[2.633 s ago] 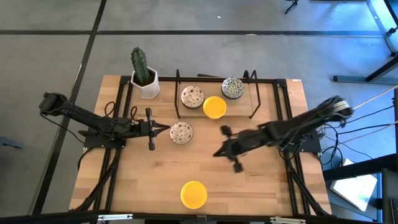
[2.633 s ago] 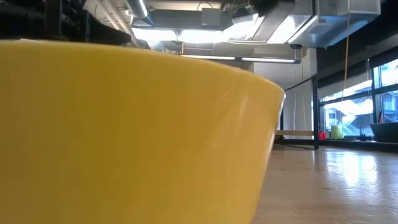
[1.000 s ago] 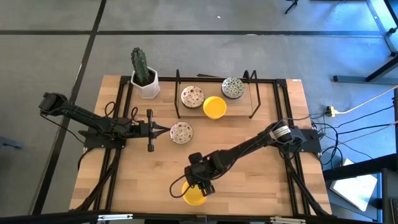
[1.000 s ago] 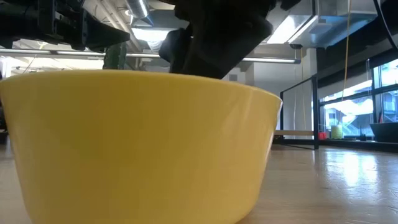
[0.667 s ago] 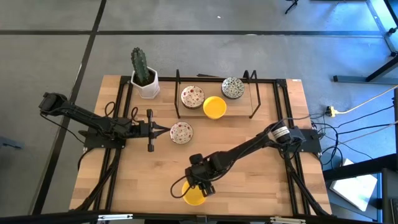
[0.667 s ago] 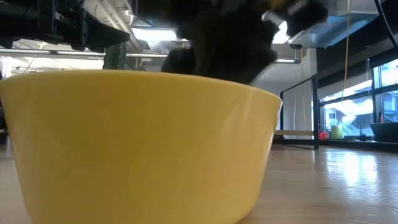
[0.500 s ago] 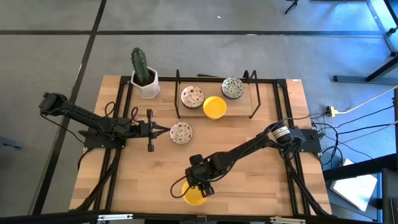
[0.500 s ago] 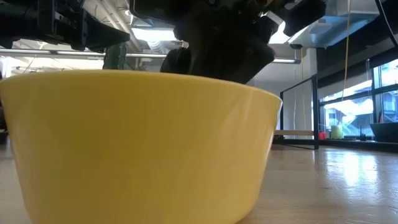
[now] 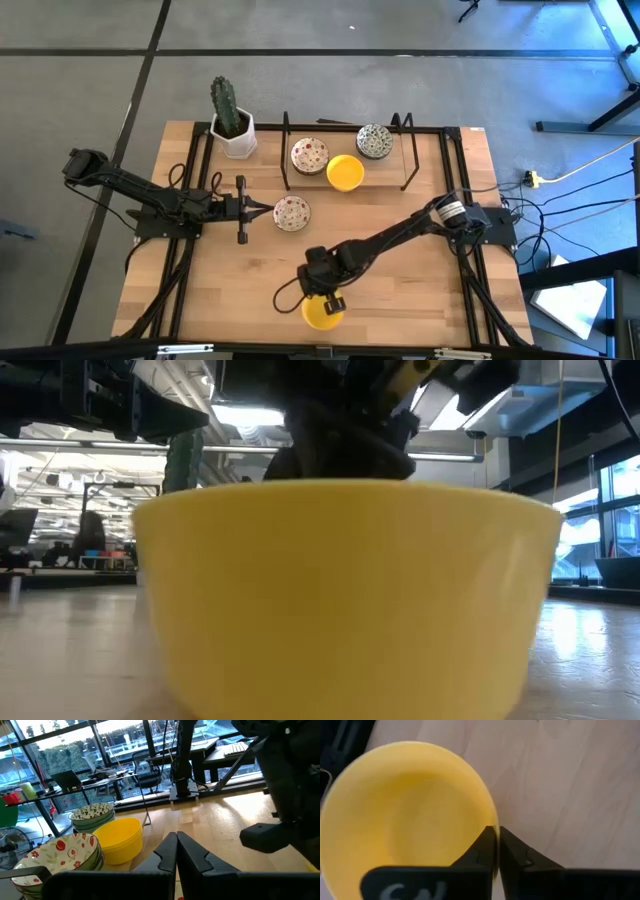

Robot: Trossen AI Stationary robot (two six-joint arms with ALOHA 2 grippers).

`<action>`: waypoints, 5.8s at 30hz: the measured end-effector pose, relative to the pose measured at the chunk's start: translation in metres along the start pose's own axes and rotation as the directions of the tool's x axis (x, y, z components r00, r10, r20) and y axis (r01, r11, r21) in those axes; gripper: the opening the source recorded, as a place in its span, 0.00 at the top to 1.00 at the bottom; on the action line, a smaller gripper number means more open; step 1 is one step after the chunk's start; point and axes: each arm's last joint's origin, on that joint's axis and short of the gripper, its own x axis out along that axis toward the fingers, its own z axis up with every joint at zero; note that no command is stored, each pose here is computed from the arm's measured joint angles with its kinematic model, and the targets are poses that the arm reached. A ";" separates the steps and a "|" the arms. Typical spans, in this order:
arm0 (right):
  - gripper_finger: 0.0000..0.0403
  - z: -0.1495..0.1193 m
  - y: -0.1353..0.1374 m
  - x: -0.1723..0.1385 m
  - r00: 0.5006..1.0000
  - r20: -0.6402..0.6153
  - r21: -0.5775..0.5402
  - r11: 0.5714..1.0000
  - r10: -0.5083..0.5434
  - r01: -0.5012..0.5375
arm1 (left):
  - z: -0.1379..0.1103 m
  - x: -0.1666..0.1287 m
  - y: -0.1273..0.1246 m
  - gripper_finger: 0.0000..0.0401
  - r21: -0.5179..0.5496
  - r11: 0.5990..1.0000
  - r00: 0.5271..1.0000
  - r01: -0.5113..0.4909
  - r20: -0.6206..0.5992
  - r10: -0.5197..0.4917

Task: Pick & Place Mini bowls
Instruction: Stack the yellow bowl on the yellow bowls on the shelf, then stack the green patterned bowl on the green patterned bowls on the shelf

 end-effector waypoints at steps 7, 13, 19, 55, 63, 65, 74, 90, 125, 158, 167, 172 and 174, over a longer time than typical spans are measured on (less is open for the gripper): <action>0.98 0.002 -0.027 -0.034 1.000 0.001 0.002 1.000 0.020 -0.020 | 0.000 0.000 0.000 0.99 0.000 1.000 1.000 0.000 0.000 0.000; 0.99 0.000 -0.057 -0.131 0.986 0.082 0.057 0.988 -0.147 0.143 | 0.000 0.000 0.000 0.99 0.001 1.000 1.000 0.000 -0.001 0.000; 0.99 -0.030 -0.105 -0.246 0.892 0.176 0.225 0.899 -0.417 0.376 | 0.000 0.000 0.000 0.99 0.001 1.000 1.000 0.000 -0.001 0.000; 0.99 -0.118 -0.265 -0.215 0.882 -0.236 0.556 0.688 -0.407 0.466 | 0.000 0.000 0.000 0.99 0.005 1.000 1.000 -0.007 -0.002 0.007; 0.98 -0.131 -0.268 -0.191 0.883 -0.244 0.561 0.684 -0.402 0.467 | 0.000 0.000 0.000 0.99 0.002 1.000 1.000 -0.007 -0.002 0.007; 0.98 -0.131 -0.268 -0.191 0.883 -0.244 0.559 0.686 -0.402 0.467 | 0.000 0.000 0.000 0.99 0.002 1.000 1.000 -0.008 -0.002 0.008; 0.90 -0.133 -0.268 -0.191 0.879 -0.260 0.559 0.680 -0.400 0.474 | 0.000 0.000 0.000 0.99 -0.018 1.000 1.000 -0.007 -0.001 0.007; 0.61 -0.122 -0.260 -0.218 0.859 -0.305 0.535 0.672 -0.411 0.512 | 0.000 0.000 0.000 0.99 0.009 1.000 1.000 -0.007 -0.001 0.007; 0.99 -0.229 -0.012 -0.260 0.480 0.857 0.077 0.968 -0.186 0.237 | 0.025 0.004 0.012 0.99 -0.109 0.943 0.949 -0.316 -0.017 0.316; 0.98 -0.257 -0.016 -0.191 0.504 0.850 0.070 0.981 -0.153 0.180 | 0.069 0.145 -0.025 0.78 -0.071 0.982 0.157 0.176 -0.983 -0.099; 0.98 -0.259 -0.016 -0.188 0.531 0.834 0.068 0.983 -0.149 0.170 | 0.063 0.150 -0.050 0.55 -0.022 0.968 0.197 0.248 -0.978 -0.073; 0.99 -0.258 -0.015 -0.188 0.533 0.840 0.041 0.991 -0.103 0.127 | 0.064 0.151 -0.055 0.49 -0.014 0.966 0.225 0.258 -0.972 -0.075; 0.98 -0.259 -0.014 -0.187 0.549 0.833 0.019 0.996 -0.066 0.091 | 0.061 0.151 -0.056 0.47 -0.020 0.958 0.227 0.287 -0.970 -0.089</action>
